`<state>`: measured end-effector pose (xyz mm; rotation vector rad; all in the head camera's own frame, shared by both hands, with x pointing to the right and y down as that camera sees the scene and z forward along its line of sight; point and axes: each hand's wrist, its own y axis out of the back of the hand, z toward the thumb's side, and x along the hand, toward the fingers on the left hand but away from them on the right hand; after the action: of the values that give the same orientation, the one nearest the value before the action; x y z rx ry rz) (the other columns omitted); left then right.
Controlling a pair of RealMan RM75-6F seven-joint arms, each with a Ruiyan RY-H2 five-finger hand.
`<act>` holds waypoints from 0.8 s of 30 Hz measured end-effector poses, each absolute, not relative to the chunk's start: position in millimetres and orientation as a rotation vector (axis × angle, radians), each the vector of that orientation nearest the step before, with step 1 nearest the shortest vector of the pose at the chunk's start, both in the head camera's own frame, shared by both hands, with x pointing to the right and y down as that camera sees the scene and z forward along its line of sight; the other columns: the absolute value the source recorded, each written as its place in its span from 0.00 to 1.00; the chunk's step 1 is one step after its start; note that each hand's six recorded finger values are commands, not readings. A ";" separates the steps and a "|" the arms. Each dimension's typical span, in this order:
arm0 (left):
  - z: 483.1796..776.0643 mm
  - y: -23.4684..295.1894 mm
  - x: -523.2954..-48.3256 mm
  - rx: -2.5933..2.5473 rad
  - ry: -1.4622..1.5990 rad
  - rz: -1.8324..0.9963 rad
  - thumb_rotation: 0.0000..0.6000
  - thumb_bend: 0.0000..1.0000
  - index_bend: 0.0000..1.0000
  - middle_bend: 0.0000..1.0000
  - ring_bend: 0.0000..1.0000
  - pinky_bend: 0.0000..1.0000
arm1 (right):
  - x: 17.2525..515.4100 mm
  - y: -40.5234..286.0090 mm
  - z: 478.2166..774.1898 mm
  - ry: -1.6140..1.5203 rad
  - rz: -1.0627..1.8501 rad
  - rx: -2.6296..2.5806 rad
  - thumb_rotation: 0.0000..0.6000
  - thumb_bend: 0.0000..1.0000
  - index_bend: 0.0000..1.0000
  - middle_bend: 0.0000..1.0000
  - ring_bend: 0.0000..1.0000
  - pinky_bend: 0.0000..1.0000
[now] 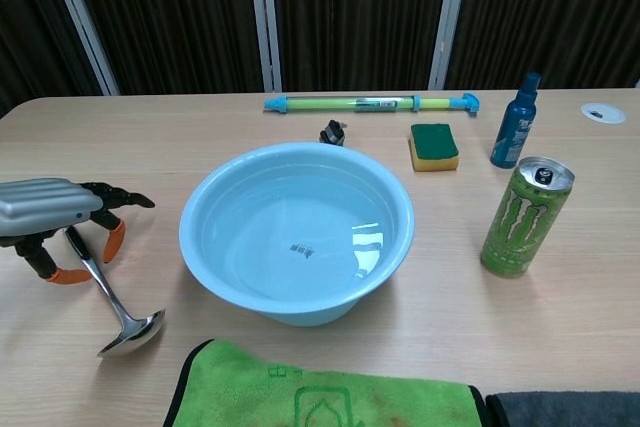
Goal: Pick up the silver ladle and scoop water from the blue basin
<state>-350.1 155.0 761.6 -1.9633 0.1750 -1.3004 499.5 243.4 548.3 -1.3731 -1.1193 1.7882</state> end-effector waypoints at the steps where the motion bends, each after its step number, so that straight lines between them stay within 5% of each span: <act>1: 762.5 154.8 -350.3 -1.962 0.172 -1.303 1.00 0.32 0.48 0.00 0.00 0.00 | 499.6 243.2 548.4 -1.119 1.789 -1.372 1.00 0.00 0.00 0.00 0.00 0.00; 24: 775.4 157.6 -348.0 -1.959 0.131 -1.312 1.00 0.33 0.51 0.00 0.00 0.00 | 502.4 240.4 552.7 -1.115 1.813 -1.365 1.00 0.00 0.00 0.00 0.00 0.00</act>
<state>-348.0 157.6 775.4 -1.9587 0.1310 -1.3118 502.4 240.4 552.7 -1.3654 -1.1150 1.8129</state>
